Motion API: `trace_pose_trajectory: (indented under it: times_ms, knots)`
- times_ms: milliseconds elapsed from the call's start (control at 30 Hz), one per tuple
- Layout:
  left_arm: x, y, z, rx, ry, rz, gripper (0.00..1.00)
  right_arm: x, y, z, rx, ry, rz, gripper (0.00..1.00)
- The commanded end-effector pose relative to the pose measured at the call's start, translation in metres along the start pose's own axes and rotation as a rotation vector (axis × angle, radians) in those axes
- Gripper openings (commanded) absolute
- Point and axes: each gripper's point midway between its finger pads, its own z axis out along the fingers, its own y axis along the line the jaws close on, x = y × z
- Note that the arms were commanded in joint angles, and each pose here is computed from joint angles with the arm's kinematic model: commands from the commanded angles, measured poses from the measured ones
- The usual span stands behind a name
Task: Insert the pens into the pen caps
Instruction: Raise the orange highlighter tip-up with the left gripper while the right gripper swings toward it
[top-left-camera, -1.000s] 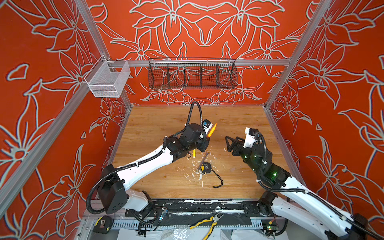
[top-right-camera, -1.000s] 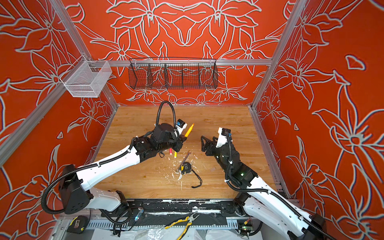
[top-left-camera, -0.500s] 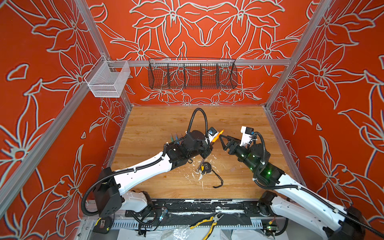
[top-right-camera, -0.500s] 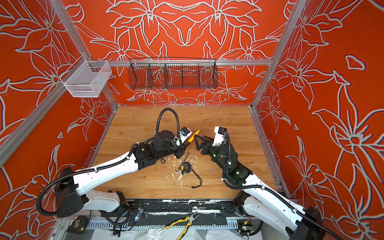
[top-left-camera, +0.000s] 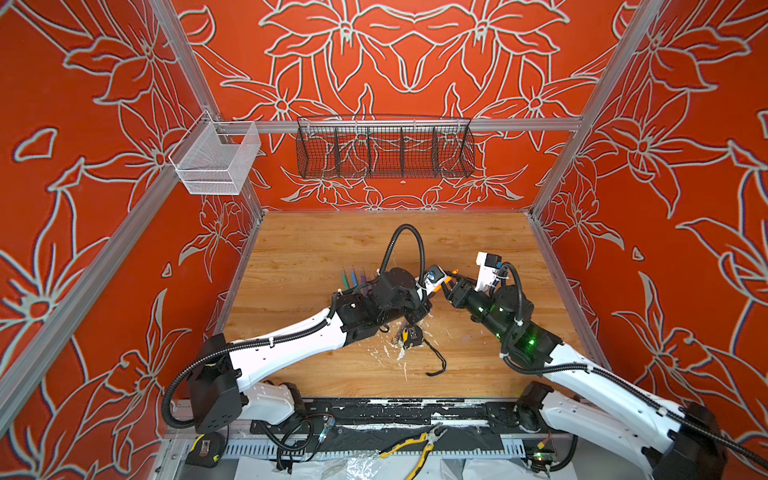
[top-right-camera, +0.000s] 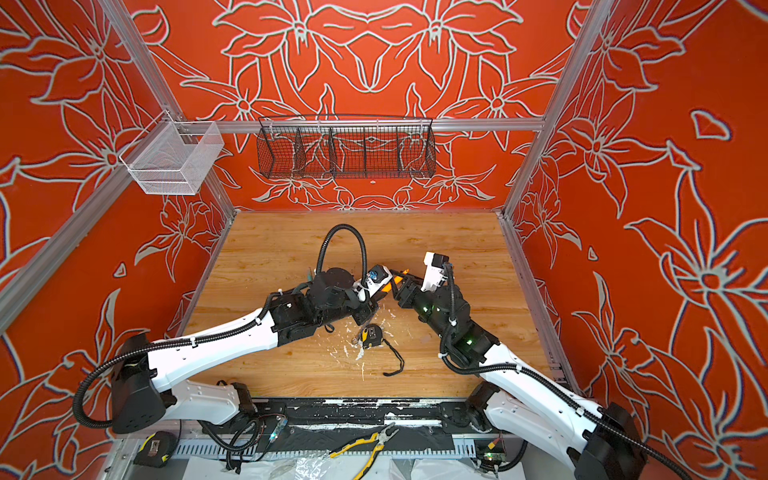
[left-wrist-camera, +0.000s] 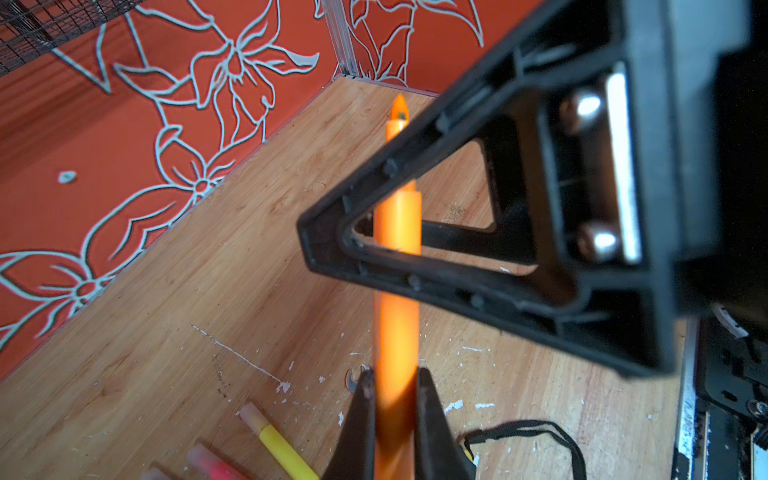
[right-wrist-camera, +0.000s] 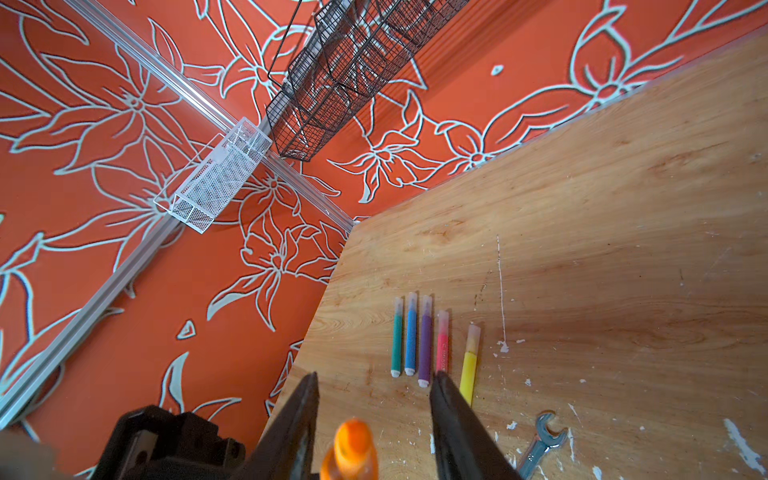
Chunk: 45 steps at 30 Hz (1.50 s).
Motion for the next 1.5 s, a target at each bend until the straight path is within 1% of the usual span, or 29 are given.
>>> trace_pose_trajectory:
  times_ms: [0,167,200,333,367,400,467,533,633,733,800,1067,1467]
  knots:
    - [-0.009,-0.004,-0.003,0.006,-0.035,0.034,0.00,-0.007,0.006,-0.004,-0.020,-0.029,0.017,0.46]
    - [-0.007,-0.011,-0.002,0.019,-0.029,0.058,0.00,-0.007,0.005,-0.004,-0.014,-0.032,0.020,0.46]
    - [-0.006,-0.011,-0.001,0.019,-0.027,0.062,0.00,-0.007,0.005,-0.005,-0.015,-0.032,0.019,0.43]
    - [-0.006,-0.012,0.002,0.011,-0.024,0.067,0.00,-0.006,0.004,-0.004,-0.014,-0.027,0.019,0.18]
    - [-0.006,-0.011,0.002,0.007,-0.022,0.067,0.00,-0.006,0.004,-0.004,-0.015,-0.025,0.020,0.14]
    - [-0.007,-0.011,0.002,0.005,-0.023,0.067,0.00,-0.006,0.005,-0.003,-0.017,-0.023,0.020,0.11]
    - [-0.007,-0.010,0.003,0.000,-0.025,0.063,0.00,-0.004,0.005,-0.002,-0.017,-0.016,0.021,0.09]
    - [-0.008,-0.010,0.003,-0.005,-0.031,0.058,0.09,-0.004,0.007,-0.001,-0.024,-0.014,0.025,0.06]
    - [-0.009,-0.010,0.004,0.000,-0.034,0.052,0.21,-0.004,0.010,-0.001,-0.039,-0.013,0.030,0.04]
    - [-0.009,-0.011,0.006,0.003,-0.031,0.046,0.27,-0.003,0.013,-0.001,-0.051,-0.008,0.030,0.03]
    - [-0.009,-0.012,0.009,0.008,-0.029,0.043,0.28,-0.002,0.014,-0.001,-0.056,-0.007,0.031,0.02]
    - [-0.006,-0.013,0.017,0.009,-0.011,0.047,0.29,-0.002,0.017,-0.002,-0.068,-0.009,0.032,0.01]
    - [-0.008,-0.017,0.020,0.027,-0.026,0.040,0.29,0.009,0.020,0.005,-0.082,0.019,0.042,0.00]
